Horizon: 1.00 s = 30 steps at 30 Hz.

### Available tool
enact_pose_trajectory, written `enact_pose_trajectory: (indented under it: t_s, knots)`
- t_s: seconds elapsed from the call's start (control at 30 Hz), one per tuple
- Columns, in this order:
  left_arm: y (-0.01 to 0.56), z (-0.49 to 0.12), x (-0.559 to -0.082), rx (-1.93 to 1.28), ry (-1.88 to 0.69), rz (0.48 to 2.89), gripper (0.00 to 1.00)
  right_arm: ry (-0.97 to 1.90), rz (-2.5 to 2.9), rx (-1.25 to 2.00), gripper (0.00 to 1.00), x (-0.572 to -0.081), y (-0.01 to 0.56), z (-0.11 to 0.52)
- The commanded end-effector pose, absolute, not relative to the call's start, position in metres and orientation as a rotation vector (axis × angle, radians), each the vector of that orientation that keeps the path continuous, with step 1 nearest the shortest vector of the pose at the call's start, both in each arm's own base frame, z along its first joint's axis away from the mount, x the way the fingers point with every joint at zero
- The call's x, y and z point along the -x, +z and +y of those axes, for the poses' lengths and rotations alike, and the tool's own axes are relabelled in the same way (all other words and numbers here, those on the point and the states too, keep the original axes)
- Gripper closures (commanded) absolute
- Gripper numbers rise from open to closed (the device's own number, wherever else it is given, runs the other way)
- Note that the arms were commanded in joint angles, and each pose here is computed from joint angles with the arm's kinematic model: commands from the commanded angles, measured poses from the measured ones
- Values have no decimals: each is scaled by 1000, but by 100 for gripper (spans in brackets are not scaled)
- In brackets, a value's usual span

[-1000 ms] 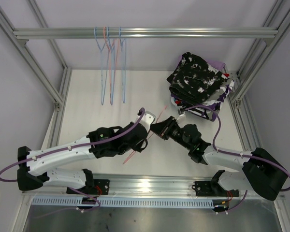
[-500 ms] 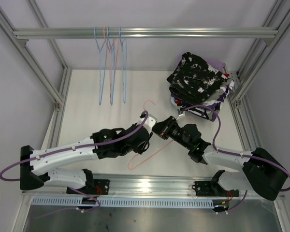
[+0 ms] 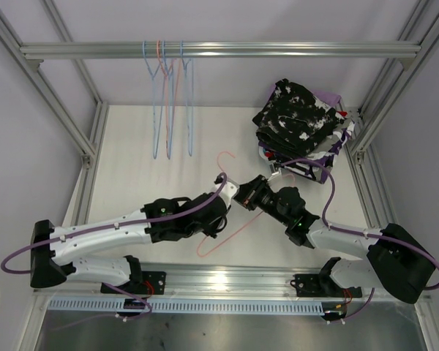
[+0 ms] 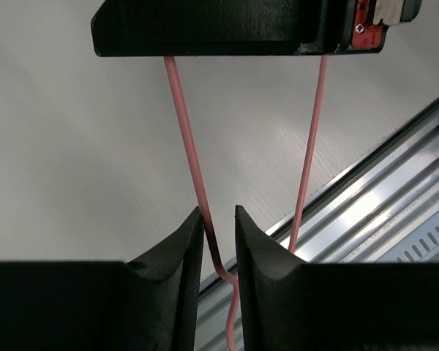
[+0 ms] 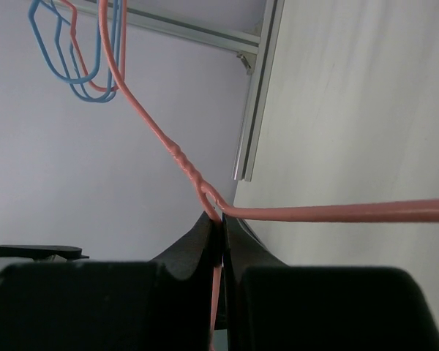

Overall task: Remove the trousers from the hanger
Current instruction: Place the hanger at the clothesline.

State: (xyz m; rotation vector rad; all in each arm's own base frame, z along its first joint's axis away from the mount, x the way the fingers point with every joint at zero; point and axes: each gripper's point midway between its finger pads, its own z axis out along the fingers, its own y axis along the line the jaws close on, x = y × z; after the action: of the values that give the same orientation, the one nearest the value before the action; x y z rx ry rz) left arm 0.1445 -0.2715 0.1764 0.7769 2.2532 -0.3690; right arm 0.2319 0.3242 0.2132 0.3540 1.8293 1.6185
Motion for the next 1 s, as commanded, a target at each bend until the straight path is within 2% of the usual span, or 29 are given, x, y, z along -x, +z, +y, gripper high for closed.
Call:
enact_pose_trajectory:
  t_s: [0.0, 0.07, 0.2, 0.27, 0.33, 0.4, 0.43, 0.47, 0.5, 0.57, 0.63, 0.73, 0.83, 0.97]
  knots:
    - [194, -289, -138, -720, -559, 2215, 74, 1659, 1738, -336, 100, -233, 236, 321]
    - [197, -291, -137, -701, -600, 2204, 76, 1661, 1739, -334, 100, -233, 236, 320]
    - [199, -289, -139, -670, -593, 2203, 100, 1659, 1735, -328, 100, -232, 236, 318]
    - [200, -288, -139, -660, -595, 2204, 100, 1646, 1743, -305, 100, -231, 235, 318]
    - [196, -285, -141, -644, -567, 2215, 100, 1638, 1741, -285, 76, -229, 238, 318]
    - [202, -282, -145, -627, -540, 2211, 100, 1621, 1760, -257, 73, -227, 237, 318]
    - [199, -276, -150, -607, -478, 2220, 100, 1622, 1747, -250, 68, -226, 245, 316]
    - [201, -271, -152, -610, -440, 2232, 100, 1582, 1791, -244, 61, -225, 237, 314]
    - [201, -269, -153, -619, -410, 2233, 100, 1572, 1786, -237, 48, -225, 243, 313]
    - [198, -260, -159, -619, -318, 2247, 100, 1536, 1797, -232, 44, -222, 248, 306]
    - [198, -258, -164, -611, -277, 2249, 100, 1504, 1785, -223, 25, -221, 260, 300]
    - [199, -252, -171, -590, -239, 2248, 100, 1452, 1805, -234, 11, -216, 267, 286]
    - [207, -249, -177, -572, -234, 2236, 100, 1395, 1839, -236, 1, -210, 267, 272]
    - [227, -241, -189, -544, -212, 2206, 100, 1310, 1863, -254, 1, -201, 265, 249]
